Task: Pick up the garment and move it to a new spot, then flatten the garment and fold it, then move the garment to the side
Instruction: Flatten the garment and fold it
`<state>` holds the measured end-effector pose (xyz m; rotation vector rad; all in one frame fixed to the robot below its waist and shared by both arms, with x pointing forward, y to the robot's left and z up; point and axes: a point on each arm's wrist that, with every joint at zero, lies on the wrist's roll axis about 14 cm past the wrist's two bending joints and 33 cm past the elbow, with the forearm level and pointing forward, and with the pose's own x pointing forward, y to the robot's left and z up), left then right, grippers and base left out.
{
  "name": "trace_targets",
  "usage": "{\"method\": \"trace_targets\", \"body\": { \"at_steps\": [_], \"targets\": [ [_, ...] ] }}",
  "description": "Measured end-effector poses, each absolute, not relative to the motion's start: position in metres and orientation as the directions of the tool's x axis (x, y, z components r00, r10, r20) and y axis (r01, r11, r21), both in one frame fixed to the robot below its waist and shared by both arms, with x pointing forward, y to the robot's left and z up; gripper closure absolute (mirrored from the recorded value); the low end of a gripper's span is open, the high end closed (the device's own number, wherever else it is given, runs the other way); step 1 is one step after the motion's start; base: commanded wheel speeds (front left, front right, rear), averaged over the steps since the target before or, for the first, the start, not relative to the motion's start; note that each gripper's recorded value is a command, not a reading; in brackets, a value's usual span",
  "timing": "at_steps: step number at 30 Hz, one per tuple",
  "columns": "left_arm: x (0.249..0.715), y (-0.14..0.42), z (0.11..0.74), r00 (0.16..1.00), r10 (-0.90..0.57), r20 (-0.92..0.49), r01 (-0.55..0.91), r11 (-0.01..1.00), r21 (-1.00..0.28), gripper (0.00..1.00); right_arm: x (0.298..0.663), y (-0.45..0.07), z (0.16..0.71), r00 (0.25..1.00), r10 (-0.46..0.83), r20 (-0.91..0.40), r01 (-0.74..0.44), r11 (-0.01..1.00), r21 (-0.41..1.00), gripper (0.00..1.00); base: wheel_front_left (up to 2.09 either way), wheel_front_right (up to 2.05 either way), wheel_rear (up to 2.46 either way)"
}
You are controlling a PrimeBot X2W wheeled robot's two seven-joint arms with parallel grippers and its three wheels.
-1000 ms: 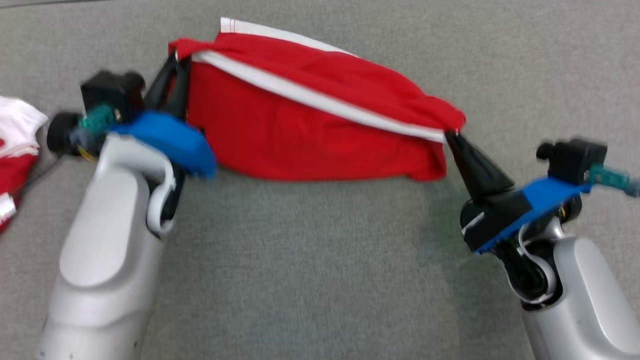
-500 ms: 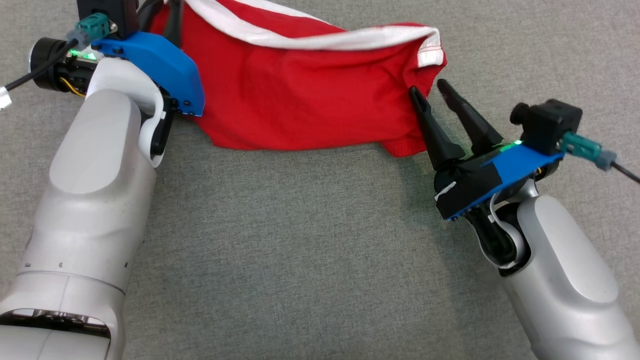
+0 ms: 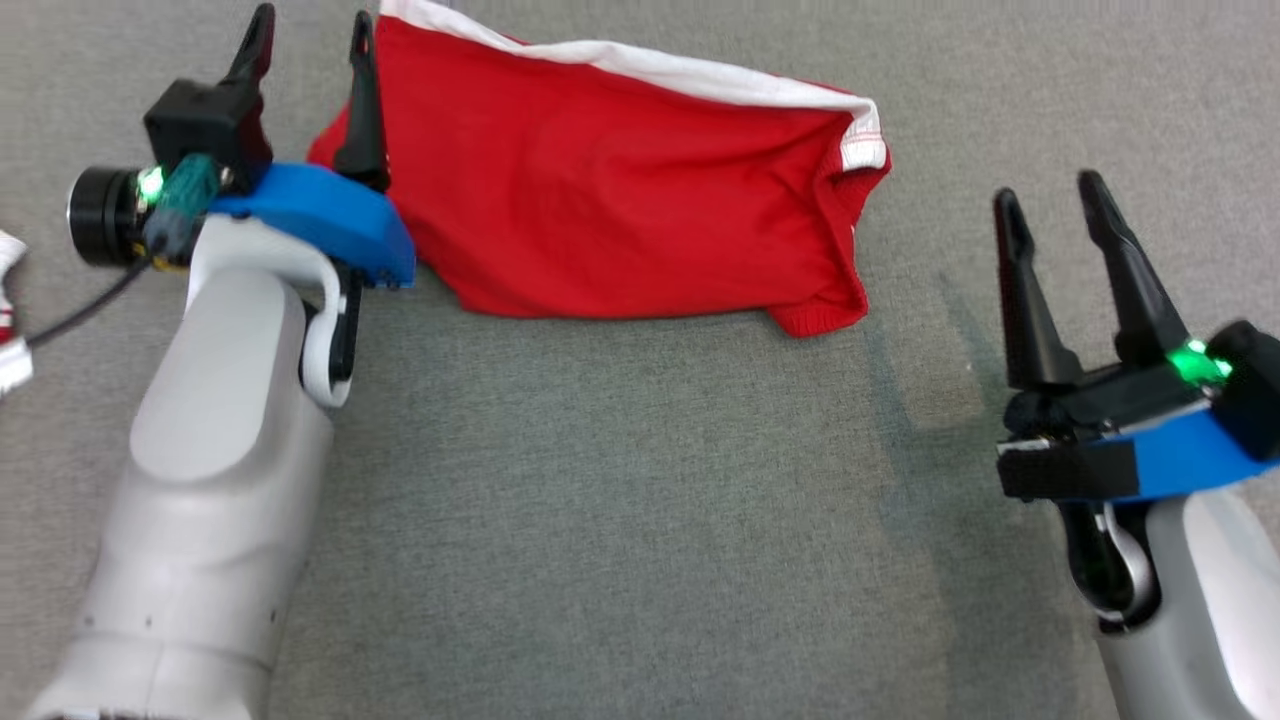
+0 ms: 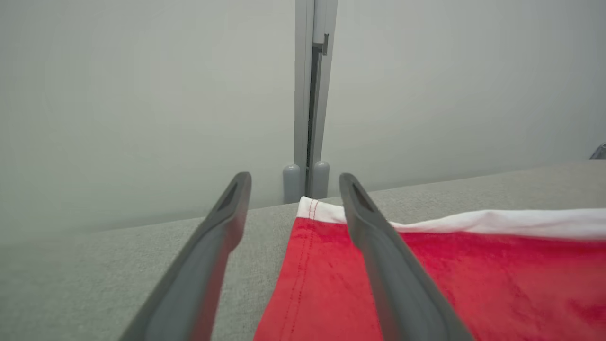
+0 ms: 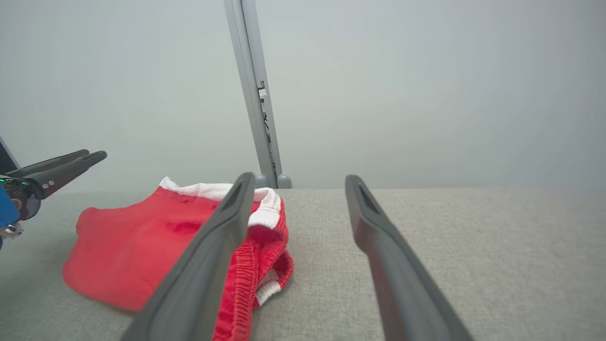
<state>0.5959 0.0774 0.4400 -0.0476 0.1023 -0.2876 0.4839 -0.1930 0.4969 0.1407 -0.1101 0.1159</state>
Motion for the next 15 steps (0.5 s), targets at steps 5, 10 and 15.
{"method": "trace_targets", "body": {
  "at_steps": [5, 10, 15],
  "targets": [
    [0.556, 0.106, 0.461, 0.983, -0.185, -0.012, 0.183, 0.981, -0.066, 0.0, 0.465, -0.203, 0.514, 0.985, 0.061, 0.161, -0.079, 0.991, 0.109, 0.0, 0.0, 0.0, 0.0],
    [0.523, 0.127, 0.473, 0.992, -0.121, 0.021, 0.122, 0.991, -0.061, 0.0, 0.451, -0.203, 0.519, 0.985, 0.048, 0.166, -0.066, 0.992, 0.107, 0.0, 0.0, 0.0, 0.0],
    [0.481, 0.145, 0.467, 0.998, -0.061, -0.004, 0.061, 0.997, -0.054, 0.0, 0.437, -0.204, 0.518, 0.987, 0.042, 0.152, -0.058, 0.993, 0.101, 0.0, 0.0, 0.0, 0.0]
  ]
}}
